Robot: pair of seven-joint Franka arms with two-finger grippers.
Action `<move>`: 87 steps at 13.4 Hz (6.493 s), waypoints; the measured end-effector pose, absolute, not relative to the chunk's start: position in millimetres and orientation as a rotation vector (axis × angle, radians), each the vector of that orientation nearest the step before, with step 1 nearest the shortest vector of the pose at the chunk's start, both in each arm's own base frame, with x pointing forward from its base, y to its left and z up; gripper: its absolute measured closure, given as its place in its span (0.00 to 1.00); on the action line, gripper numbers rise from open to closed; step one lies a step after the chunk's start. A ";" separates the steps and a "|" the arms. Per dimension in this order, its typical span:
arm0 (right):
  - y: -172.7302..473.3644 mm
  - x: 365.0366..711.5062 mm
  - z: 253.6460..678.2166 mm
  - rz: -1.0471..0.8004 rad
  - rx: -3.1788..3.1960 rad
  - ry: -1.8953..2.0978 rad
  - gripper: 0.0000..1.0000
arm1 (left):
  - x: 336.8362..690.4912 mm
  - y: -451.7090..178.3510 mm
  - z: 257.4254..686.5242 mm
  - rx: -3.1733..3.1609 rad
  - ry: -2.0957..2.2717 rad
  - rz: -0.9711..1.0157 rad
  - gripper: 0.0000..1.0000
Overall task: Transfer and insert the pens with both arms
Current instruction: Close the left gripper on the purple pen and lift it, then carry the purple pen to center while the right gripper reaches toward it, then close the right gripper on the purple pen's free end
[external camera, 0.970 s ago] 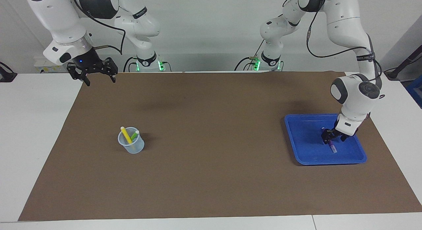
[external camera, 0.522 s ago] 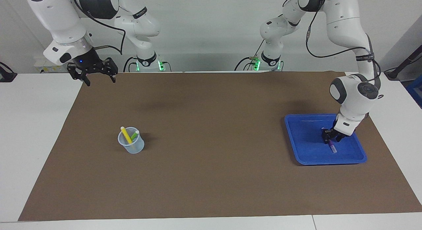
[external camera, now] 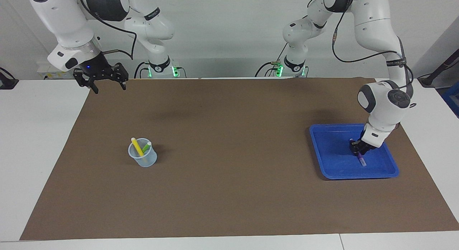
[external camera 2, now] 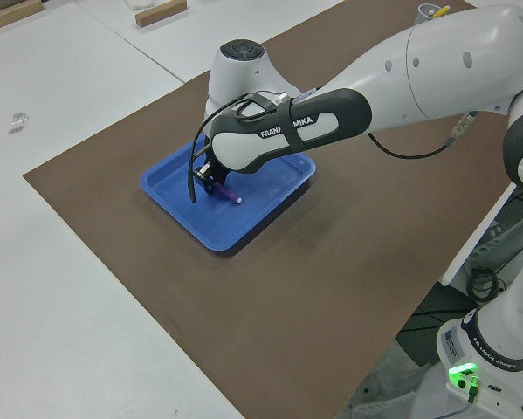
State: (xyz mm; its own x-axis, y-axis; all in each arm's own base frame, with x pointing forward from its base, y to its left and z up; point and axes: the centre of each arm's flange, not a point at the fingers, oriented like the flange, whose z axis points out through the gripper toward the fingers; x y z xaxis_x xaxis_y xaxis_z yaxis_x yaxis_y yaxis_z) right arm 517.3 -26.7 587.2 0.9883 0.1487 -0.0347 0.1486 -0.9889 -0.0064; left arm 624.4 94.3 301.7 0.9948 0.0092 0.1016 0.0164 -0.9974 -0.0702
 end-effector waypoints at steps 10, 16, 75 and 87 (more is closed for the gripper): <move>-26.6 507.6 591.2 0.109 -3.124 -0.231 0.00 | 636.9 79.7 345.1 -3.086 -0.109 -0.052 0.83; -22.4 504.1 598.5 0.087 -3.127 -0.244 0.00 | 632.3 44.9 411.5 -3.168 -0.427 -0.052 0.83; 135.9 543.8 508.9 -0.105 -2.469 0.095 0.65 | 464.5 -474.7 492.5 -2.823 -2.526 0.316 0.83; 137.8 543.4 509.4 -0.103 -2.461 0.096 0.80 | 465.1 -475.9 493.3 -2.832 -2.562 0.314 0.83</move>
